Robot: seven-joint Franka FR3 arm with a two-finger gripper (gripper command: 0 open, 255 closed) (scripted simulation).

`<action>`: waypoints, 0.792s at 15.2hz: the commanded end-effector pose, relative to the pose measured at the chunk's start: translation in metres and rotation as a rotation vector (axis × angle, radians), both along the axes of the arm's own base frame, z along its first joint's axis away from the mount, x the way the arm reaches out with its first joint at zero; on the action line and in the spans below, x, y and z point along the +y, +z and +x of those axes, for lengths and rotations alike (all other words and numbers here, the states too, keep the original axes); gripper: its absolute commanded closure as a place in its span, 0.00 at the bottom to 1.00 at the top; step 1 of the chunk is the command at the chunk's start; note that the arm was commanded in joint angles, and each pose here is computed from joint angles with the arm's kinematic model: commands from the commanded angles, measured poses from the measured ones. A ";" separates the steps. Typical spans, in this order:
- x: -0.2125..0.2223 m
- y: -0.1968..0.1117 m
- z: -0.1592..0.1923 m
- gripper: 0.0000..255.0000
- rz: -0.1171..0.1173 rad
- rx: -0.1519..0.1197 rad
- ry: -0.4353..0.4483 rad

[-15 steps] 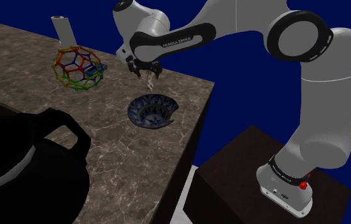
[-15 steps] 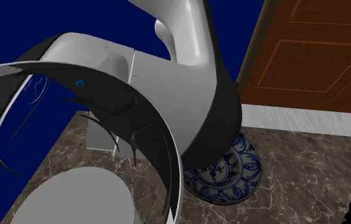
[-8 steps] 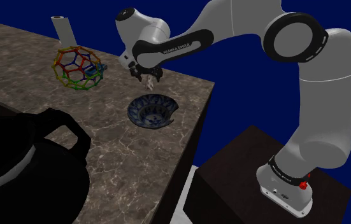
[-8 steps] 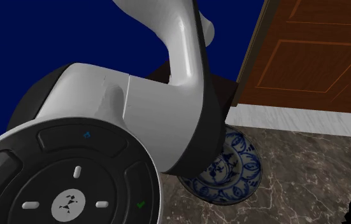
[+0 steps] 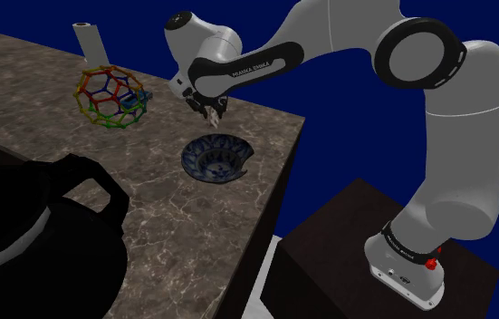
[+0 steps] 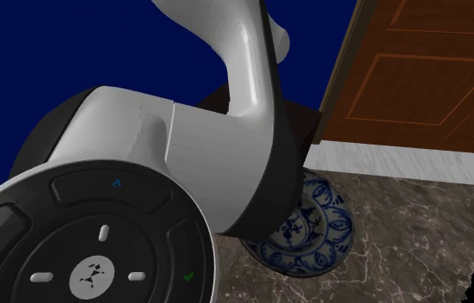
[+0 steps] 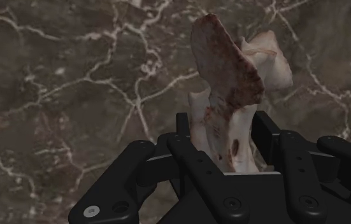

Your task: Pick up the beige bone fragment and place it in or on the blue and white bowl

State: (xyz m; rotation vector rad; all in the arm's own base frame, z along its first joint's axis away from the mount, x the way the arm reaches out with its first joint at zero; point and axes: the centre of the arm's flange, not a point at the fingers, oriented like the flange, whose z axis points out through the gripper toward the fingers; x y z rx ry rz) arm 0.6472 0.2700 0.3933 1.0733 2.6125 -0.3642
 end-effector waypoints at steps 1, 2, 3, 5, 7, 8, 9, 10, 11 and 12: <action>0.000 0.000 0.000 1.00 0.000 0.000 0.000; 0.000 0.000 0.000 1.00 0.000 0.000 0.000; 0.000 0.000 0.000 1.00 0.000 0.000 0.000; 0.000 0.000 0.000 1.00 0.000 0.000 0.000; 0.000 0.000 0.000 1.00 0.000 0.000 0.000; 0.000 0.005 0.000 1.00 0.000 0.000 0.000; 0.000 0.011 0.000 1.00 0.000 0.000 0.000; 0.000 0.016 0.000 1.00 0.000 0.000 0.000; 0.000 0.021 0.000 1.00 0.000 0.000 0.000; 0.000 0.026 0.000 1.00 0.000 0.000 0.000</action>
